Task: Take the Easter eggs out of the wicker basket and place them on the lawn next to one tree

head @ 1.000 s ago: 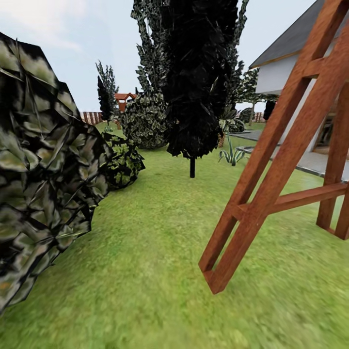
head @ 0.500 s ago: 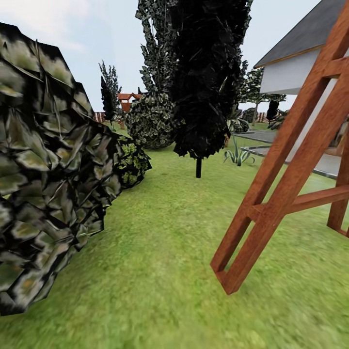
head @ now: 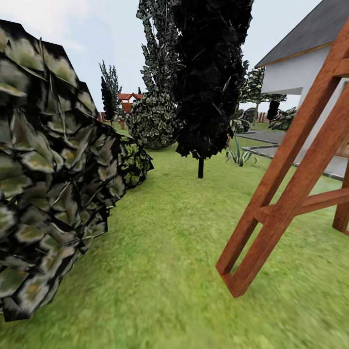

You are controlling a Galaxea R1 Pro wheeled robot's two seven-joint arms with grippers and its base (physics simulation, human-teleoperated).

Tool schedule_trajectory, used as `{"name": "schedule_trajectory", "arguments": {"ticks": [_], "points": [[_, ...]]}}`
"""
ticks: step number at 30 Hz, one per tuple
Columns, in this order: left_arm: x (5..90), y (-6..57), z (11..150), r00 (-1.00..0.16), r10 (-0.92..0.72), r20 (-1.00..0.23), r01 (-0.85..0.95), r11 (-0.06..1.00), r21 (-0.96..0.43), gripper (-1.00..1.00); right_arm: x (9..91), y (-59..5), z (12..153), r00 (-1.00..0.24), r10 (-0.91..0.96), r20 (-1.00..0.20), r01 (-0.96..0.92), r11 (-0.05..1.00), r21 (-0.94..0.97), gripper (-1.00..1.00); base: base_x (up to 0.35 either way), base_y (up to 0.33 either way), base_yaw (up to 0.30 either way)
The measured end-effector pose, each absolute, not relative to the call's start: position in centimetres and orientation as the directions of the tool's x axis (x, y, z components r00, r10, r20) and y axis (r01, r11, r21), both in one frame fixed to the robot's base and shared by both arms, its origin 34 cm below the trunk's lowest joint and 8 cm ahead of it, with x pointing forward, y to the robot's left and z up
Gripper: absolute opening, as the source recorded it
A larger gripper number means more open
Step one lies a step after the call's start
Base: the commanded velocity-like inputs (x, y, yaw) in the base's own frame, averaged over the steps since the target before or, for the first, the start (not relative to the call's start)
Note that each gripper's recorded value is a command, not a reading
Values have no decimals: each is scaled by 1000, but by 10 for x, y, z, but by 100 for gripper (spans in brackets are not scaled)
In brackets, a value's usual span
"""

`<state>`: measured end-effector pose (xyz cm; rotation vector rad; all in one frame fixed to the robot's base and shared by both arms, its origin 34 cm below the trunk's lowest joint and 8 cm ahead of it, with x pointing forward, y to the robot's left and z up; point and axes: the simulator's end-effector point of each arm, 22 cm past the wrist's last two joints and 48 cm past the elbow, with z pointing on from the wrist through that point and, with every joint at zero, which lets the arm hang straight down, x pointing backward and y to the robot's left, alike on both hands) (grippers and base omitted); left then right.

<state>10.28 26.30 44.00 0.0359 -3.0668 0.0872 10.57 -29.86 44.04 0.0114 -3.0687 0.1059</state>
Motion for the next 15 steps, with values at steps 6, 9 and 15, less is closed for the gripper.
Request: {"name": "schedule_trajectory", "arguments": {"ticks": [6,9,15], "points": [[102,262,440,-997,-22,75,-27,998,-57,100,106,-299,440,-997,-5,71,-10,998,-69,100,301,0,0],[103,262,440,-997,-23,74,-27,998,-56,100,106,-299,440,-997,-6,71,-11,998,-69,100,317,0,0],[103,263,440,-997,-23,74,-27,998,-56,100,106,-299,440,-997,-6,71,-11,998,-69,100,317,0,0]]}}
